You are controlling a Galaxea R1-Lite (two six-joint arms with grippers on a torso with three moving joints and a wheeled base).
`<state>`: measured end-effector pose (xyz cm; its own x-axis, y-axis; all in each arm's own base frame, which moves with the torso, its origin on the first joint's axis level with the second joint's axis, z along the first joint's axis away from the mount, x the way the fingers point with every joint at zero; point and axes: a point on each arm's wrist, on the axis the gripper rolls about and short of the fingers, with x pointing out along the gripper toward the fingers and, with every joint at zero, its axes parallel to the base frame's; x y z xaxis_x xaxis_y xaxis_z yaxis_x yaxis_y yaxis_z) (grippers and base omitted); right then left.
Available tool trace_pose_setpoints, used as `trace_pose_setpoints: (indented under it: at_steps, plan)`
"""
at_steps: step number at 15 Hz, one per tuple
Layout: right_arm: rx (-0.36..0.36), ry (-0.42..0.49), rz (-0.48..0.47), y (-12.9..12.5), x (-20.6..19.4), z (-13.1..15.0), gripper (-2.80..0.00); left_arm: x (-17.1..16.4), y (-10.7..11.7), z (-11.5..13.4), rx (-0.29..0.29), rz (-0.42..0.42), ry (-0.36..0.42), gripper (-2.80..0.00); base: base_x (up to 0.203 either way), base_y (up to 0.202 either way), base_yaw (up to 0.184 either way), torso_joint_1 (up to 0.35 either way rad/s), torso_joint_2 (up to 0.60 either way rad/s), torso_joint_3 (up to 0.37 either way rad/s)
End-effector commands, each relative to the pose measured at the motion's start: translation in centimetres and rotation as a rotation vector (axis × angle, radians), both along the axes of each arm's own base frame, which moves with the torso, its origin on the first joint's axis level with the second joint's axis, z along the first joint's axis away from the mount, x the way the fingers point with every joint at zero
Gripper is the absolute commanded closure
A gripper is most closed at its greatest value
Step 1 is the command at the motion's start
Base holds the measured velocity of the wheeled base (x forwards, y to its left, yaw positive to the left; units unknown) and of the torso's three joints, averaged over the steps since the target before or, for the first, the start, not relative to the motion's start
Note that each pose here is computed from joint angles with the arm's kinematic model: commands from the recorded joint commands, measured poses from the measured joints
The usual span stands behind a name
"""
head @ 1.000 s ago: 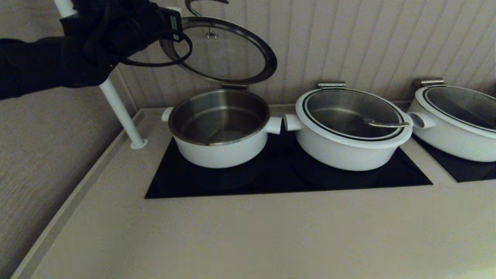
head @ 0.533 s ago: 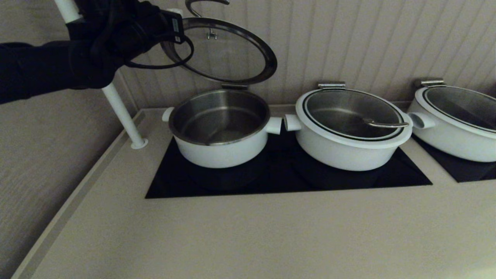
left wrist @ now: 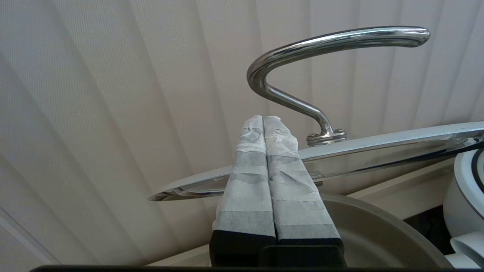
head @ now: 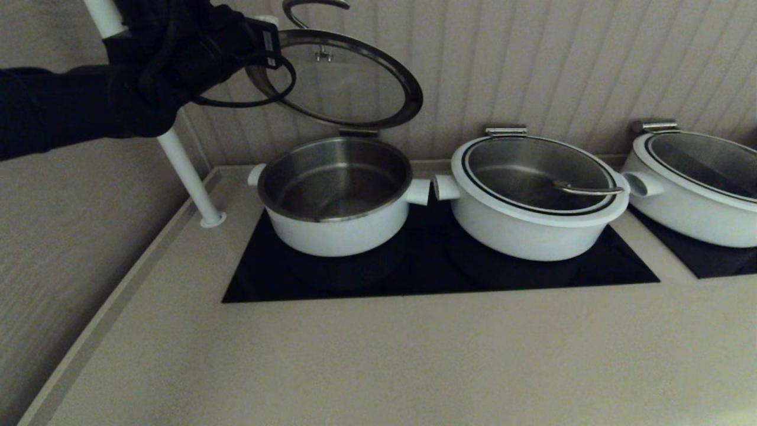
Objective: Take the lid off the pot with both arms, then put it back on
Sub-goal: Close the pot lid
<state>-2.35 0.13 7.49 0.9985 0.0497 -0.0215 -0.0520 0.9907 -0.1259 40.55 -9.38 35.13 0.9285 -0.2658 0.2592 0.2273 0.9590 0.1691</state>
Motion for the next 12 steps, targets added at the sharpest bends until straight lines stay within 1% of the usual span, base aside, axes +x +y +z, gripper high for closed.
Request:
trace_pose_setpoints:
  at_steps: [1,6,12]
  plan:
    - [-0.001,0.001,0.001,0.00,0.01,0.00,0.00,0.13,-0.01,-0.22,0.002,0.002,0.006,0.00,0.000,0.000,0.000,0.000,0.00,0.000]
    - [-0.001,0.001,0.001,0.00,0.01,0.00,0.00,-0.12,0.09,-0.07,0.003,0.003,0.011,0.00,0.000,0.000,0.000,0.000,0.00,0.000]
    - [-0.001,0.001,0.001,0.00,0.01,0.00,0.00,-0.77,0.27,-0.86,0.014,0.005,0.050,0.00,0.000,0.000,0.000,0.000,0.00,0.000]
